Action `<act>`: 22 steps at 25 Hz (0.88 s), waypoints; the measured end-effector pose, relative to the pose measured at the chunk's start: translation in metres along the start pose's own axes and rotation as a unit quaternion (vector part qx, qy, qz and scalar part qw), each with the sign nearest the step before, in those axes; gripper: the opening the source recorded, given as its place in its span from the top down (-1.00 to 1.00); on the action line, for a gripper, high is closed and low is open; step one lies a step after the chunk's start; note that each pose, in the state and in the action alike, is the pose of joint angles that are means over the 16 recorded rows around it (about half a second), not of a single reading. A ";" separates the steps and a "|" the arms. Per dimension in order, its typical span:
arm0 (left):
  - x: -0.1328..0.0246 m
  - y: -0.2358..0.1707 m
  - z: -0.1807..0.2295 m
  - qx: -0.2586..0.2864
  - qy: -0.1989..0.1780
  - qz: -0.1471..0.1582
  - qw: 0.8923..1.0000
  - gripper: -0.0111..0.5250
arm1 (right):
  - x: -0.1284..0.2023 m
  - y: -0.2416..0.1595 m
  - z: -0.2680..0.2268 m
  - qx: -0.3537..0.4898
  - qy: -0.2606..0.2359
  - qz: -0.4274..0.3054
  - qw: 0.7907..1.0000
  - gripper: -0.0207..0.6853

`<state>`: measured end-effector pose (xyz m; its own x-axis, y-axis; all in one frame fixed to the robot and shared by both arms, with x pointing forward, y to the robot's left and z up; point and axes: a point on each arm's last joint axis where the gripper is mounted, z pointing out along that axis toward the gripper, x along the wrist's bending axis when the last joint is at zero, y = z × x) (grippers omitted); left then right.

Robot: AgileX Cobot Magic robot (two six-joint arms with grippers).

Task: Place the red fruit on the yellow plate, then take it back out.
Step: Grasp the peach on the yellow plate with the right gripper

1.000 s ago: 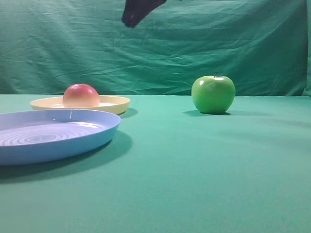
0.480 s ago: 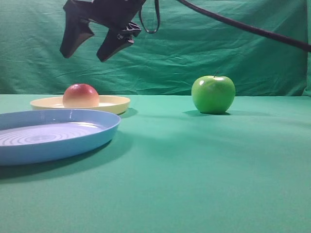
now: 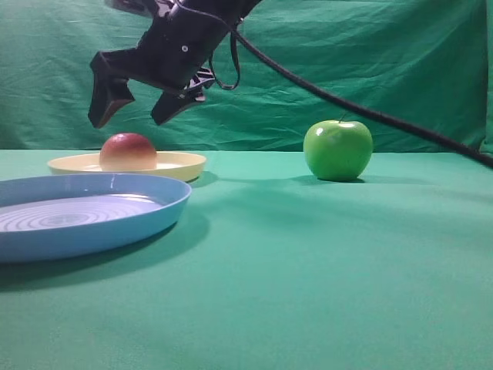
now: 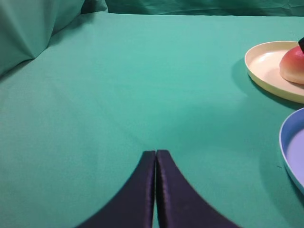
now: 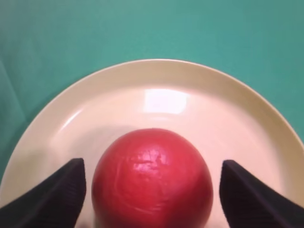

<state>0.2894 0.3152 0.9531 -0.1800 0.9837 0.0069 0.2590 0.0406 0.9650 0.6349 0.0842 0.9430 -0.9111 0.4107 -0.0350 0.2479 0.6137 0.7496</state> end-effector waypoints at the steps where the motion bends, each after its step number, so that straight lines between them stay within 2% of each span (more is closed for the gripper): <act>1: 0.000 0.000 0.000 0.000 0.000 0.000 1.000 0.96 | 0.000 -0.001 0.001 0.002 0.001 0.000 1.000 -0.24; 7: 0.000 0.000 0.000 0.000 0.000 0.000 1.000 0.96 | 0.003 0.004 -0.007 0.015 0.015 -0.008 1.000 0.22; 11: 0.000 0.000 0.000 0.000 0.000 0.000 1.000 0.96 | 0.005 0.020 -0.030 0.023 0.016 -0.012 1.000 0.42; 17: 0.000 0.000 0.000 0.000 0.000 0.000 1.000 0.96 | 0.008 0.054 -0.092 0.044 -0.009 -0.003 0.999 0.48; 22: 0.000 0.000 0.000 0.000 0.000 0.000 1.000 0.96 | 0.011 0.076 -0.161 0.072 -0.062 0.026 0.995 0.50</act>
<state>0.2894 0.3152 0.9531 -0.1800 0.9837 0.0069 0.2590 0.0406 0.9650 0.5905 0.0270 1.1064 -0.8500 0.5196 -0.0867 0.3468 0.6759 0.6503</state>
